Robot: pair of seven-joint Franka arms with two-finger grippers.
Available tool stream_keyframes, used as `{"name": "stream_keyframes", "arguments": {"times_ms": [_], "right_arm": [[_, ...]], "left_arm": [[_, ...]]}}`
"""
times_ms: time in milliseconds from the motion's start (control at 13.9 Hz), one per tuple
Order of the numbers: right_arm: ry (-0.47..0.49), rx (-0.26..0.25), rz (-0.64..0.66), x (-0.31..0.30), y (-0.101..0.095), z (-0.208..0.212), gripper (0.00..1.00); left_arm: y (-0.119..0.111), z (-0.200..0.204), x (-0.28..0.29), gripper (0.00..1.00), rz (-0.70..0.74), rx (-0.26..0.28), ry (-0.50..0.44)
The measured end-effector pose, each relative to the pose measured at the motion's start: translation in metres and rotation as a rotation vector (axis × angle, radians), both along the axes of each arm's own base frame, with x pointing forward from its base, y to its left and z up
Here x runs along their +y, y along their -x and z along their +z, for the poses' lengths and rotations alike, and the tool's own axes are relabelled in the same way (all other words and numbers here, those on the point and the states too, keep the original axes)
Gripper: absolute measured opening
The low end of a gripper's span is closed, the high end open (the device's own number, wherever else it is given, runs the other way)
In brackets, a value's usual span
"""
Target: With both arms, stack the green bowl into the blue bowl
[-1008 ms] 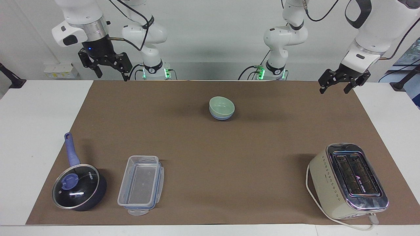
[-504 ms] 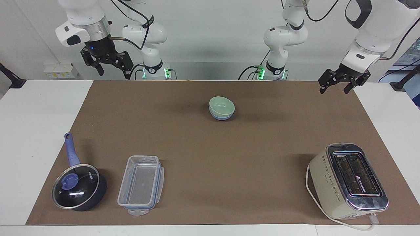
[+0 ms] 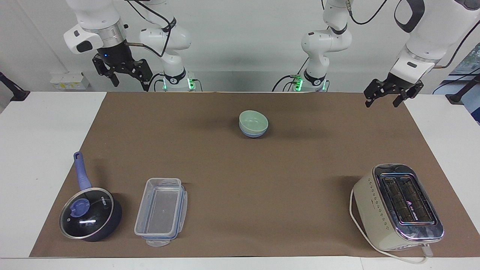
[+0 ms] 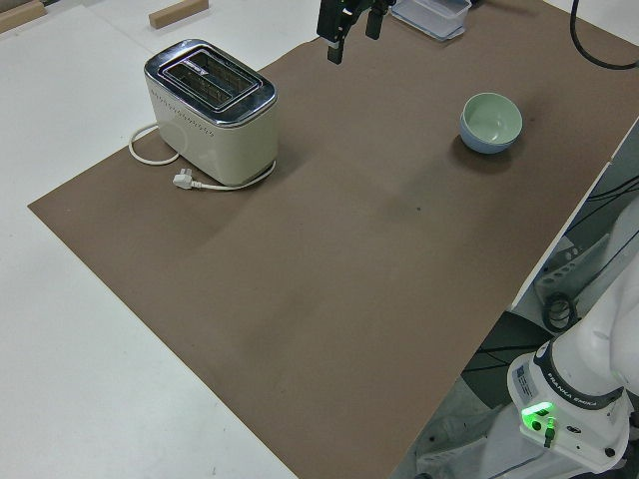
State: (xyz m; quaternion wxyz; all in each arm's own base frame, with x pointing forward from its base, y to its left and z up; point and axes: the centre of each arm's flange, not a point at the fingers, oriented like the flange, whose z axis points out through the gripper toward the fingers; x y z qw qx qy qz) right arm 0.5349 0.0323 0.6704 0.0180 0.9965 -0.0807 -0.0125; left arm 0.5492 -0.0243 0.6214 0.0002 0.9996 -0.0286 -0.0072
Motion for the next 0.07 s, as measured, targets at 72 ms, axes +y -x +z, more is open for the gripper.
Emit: {"name": "stream_keyframes", "arguments": {"times_ms": [72], "right_arm": [[0.000, 0.000, 0.000, 0.0000, 0.0000, -0.0001, 1.00]], "left_arm": [[0.0000, 0.0000, 0.0000, 1.00, 0.000, 0.000, 0.000]]}}
